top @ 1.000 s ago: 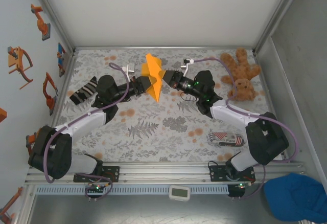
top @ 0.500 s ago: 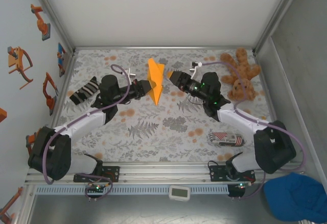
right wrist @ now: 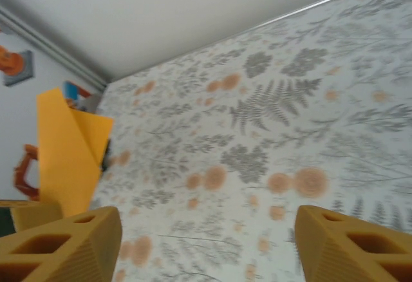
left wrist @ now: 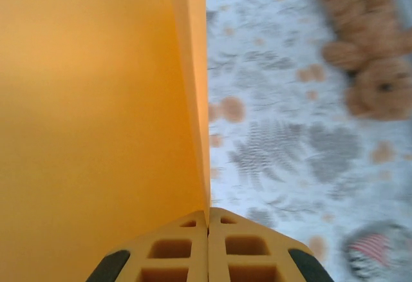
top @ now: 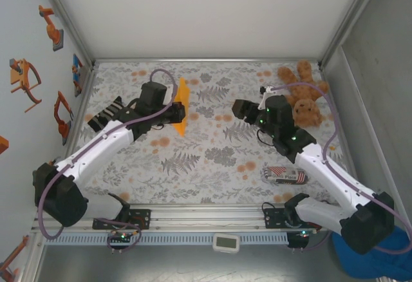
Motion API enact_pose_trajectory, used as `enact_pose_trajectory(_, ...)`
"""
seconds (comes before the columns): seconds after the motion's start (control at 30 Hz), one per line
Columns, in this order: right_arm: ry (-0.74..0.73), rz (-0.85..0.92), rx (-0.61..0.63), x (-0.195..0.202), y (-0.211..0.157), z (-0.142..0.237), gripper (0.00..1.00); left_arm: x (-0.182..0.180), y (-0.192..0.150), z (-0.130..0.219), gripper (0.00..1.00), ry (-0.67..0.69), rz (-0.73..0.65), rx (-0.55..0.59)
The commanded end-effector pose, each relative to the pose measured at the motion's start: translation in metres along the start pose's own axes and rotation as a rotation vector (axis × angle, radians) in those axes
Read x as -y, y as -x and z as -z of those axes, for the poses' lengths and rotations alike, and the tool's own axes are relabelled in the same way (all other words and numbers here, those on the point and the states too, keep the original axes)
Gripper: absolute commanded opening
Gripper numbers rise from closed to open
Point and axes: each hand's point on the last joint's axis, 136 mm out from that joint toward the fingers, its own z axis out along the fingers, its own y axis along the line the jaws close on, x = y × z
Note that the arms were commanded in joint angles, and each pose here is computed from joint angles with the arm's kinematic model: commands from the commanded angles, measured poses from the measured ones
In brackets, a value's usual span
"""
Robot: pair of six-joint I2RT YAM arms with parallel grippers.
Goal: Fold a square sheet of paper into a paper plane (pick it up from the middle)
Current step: Turn over the paper at the center of the table.
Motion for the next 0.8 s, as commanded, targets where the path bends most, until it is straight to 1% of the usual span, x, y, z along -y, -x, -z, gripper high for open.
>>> enact_pose_trajectory(0.0, -0.153, 0.083, 0.033, 0.028, 0.004, 0.016, 0.81, -0.057, -0.025, -0.001, 0.05, 0.379, -0.190, -0.128)
enact_pose_trajectory(0.03, -0.166, 0.086, 0.040, 0.032, 0.005, 0.019, 0.87, -0.064, -0.024, -0.003, 0.05, 0.448, -0.209, -0.141)
enact_pose_trajectory(0.07, -0.174, 0.091, 0.042, 0.033, 0.004, 0.022, 0.98, -0.071, -0.024, -0.003, 0.05, 0.506, -0.217, -0.157)
enact_pose_trajectory(0.1, -0.187, 0.096, 0.042, 0.036, 0.003, 0.023, 0.99, -0.077, -0.026, -0.006, 0.05, 0.559, -0.229, -0.185)
enact_pose_trajectory(0.23, -0.254, 0.094, 0.048, 0.050, 0.001, 0.031, 0.99, -0.086, -0.029, -0.022, 0.05, 0.702, -0.325, -0.244)
enact_pose_trajectory(0.43, -0.382, 0.060, 0.064, 0.076, -0.004, 0.043, 0.95, -0.093, -0.035, -0.055, 0.05, 0.871, -0.502, -0.325)
enact_pose_trajectory(0.57, -0.437, 0.040, 0.064, 0.088, -0.008, 0.049, 0.93, -0.094, -0.043, -0.077, 0.05, 0.932, -0.580, -0.362)
enact_pose_trajectory(0.77, -0.454, 0.033, 0.039, 0.092, -0.014, 0.050, 0.90, -0.091, -0.060, -0.107, 0.06, 0.959, -0.647, -0.407)
